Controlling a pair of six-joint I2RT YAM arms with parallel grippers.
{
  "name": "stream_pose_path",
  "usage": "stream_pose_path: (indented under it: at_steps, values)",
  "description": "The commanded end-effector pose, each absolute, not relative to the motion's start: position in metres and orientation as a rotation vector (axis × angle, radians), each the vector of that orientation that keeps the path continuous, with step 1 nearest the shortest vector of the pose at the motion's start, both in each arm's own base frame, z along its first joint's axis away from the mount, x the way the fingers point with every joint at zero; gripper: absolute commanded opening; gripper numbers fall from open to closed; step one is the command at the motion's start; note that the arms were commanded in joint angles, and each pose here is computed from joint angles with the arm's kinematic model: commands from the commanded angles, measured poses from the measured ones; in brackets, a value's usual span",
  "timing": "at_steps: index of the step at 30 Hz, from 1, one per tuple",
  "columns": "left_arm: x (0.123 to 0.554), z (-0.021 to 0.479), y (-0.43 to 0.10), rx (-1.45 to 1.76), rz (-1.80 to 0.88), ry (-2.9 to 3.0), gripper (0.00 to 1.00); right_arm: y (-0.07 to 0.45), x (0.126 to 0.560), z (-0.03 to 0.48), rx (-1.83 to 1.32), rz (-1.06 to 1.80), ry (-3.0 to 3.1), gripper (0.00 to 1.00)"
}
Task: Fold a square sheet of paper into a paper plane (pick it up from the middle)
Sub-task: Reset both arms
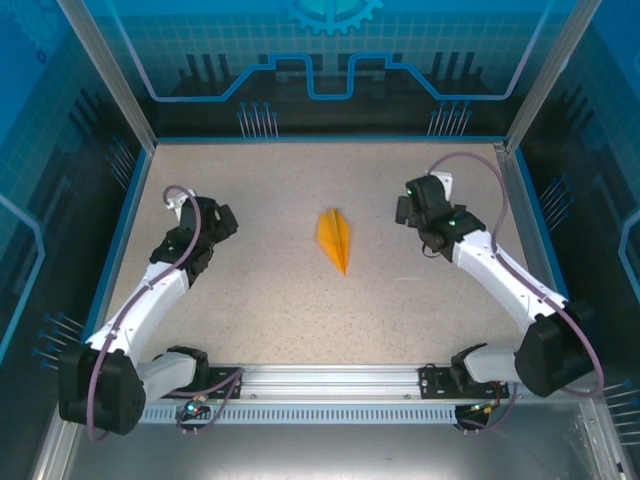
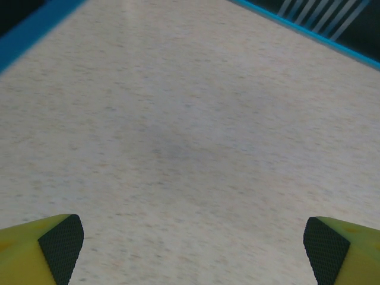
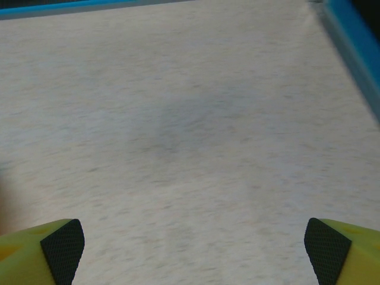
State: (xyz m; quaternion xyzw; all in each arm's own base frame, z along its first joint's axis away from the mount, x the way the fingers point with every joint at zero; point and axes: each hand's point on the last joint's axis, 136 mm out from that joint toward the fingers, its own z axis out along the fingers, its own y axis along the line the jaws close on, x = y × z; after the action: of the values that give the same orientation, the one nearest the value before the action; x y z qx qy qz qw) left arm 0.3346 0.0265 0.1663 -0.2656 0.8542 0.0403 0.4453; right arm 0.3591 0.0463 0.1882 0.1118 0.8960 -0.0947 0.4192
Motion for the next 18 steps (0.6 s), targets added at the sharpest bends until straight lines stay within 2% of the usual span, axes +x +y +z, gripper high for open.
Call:
stream_pose_path:
  at_steps: [1,9,18]
  values:
    - [0.336,0.171,0.055,-0.632,0.236,2.000,0.98,0.009,0.371,0.191,0.290,-0.371,2.079,0.99]
    - [0.353,0.137,0.057,-0.437,0.191,1.967,0.99,-0.026,0.373,0.124,0.228,-0.426,2.076,0.99]
    - [0.373,0.118,0.024,-0.206,-0.048,1.923,0.98,-0.004,0.383,0.119,0.059,-0.143,1.928,0.99]
